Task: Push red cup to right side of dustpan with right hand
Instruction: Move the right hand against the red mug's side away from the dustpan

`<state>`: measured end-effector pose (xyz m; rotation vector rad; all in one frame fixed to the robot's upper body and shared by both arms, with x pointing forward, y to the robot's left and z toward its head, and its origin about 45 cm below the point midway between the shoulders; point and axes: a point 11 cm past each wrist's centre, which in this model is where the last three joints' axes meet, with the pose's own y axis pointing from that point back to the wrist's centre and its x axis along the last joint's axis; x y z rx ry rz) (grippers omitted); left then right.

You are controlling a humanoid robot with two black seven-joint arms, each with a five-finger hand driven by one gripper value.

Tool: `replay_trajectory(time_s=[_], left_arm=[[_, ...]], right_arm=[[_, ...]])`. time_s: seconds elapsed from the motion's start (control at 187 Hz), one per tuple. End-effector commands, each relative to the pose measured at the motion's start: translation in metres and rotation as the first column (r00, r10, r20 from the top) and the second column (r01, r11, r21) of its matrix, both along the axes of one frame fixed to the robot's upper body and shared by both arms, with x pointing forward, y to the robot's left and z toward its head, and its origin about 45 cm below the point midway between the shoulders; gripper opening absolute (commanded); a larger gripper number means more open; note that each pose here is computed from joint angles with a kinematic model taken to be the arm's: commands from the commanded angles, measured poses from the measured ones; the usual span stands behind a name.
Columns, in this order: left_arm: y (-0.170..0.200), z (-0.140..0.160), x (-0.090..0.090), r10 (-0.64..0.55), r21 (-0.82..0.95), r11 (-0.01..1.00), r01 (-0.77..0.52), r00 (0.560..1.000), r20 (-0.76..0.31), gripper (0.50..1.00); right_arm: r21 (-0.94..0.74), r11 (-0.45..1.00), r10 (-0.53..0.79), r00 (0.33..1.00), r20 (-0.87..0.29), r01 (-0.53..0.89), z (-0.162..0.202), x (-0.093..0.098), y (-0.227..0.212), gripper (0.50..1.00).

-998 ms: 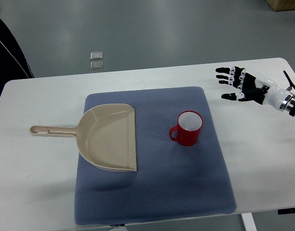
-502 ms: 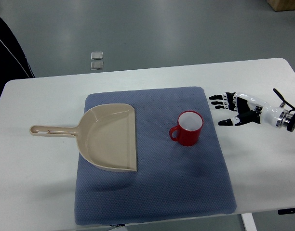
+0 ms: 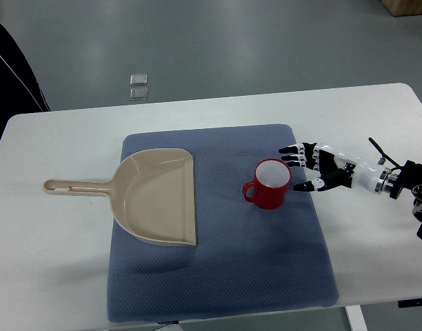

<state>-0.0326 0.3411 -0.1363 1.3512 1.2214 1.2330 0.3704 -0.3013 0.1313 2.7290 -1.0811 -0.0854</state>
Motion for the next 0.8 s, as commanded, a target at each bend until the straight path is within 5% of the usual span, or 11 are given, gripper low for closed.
replay_trajectory(time_s=[0.0,0.795], left_arm=[[0.0,0.0,0.0,0.0,0.001,1.0,0.0,1.0,0.0,1.0],[0.0,0.0,0.0,0.0,-0.001,1.0,0.0,1.0,0.0,1.0]], right_arm=[[0.019,1.0,0.006,1.0,-0.011,-0.006,-0.005,-0.003,0.008,0.93],[0.15,0.989,0.017,1.0,-0.026,-0.013,-0.03,-0.02,0.08,0.93]])
